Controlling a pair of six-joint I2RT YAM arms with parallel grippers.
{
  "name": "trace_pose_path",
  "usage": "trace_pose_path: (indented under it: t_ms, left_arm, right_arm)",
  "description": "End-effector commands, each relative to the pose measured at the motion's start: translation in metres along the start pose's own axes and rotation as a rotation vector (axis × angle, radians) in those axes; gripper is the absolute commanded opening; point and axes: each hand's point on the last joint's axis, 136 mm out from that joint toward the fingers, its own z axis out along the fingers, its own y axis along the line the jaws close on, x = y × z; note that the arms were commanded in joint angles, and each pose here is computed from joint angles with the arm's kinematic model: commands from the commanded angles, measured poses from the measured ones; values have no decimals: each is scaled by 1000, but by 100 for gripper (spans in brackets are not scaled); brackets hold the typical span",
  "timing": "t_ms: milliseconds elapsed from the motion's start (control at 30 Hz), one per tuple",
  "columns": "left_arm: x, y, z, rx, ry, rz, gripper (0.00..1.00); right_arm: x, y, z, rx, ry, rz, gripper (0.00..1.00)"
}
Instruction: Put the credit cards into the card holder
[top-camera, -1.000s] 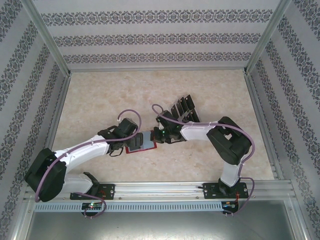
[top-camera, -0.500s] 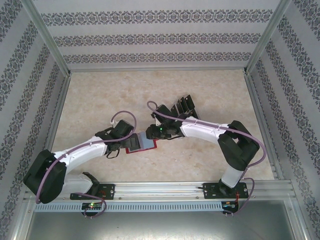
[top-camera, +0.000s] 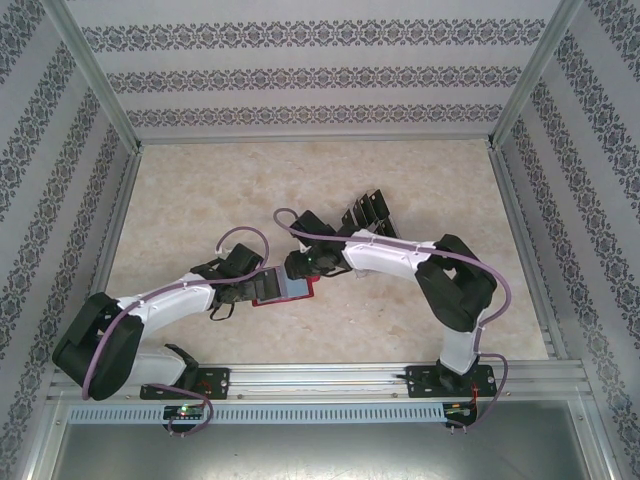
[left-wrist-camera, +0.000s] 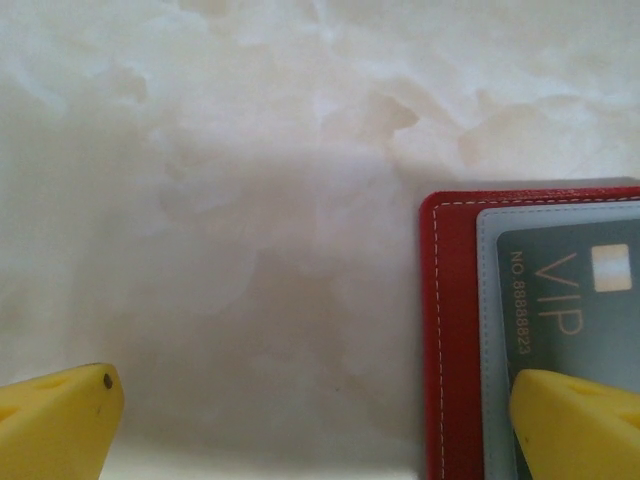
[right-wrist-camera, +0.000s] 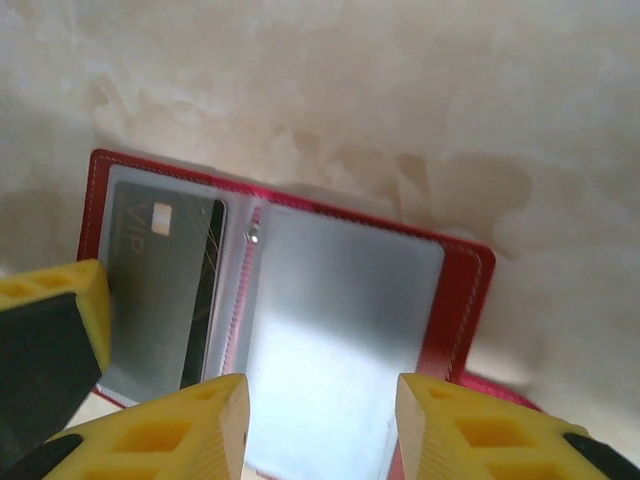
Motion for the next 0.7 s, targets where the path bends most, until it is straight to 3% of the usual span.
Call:
trace_pose_path:
  t_ms: [0,667]
  left_arm:
    - [4,8,6,-27,6,-17,100]
    - [5,6,8,-18,15,-22,99]
  right_arm:
    - [-13,-11,6,39,-6,-33,43]
    - [-11,-19,30,42,41,-37,43]
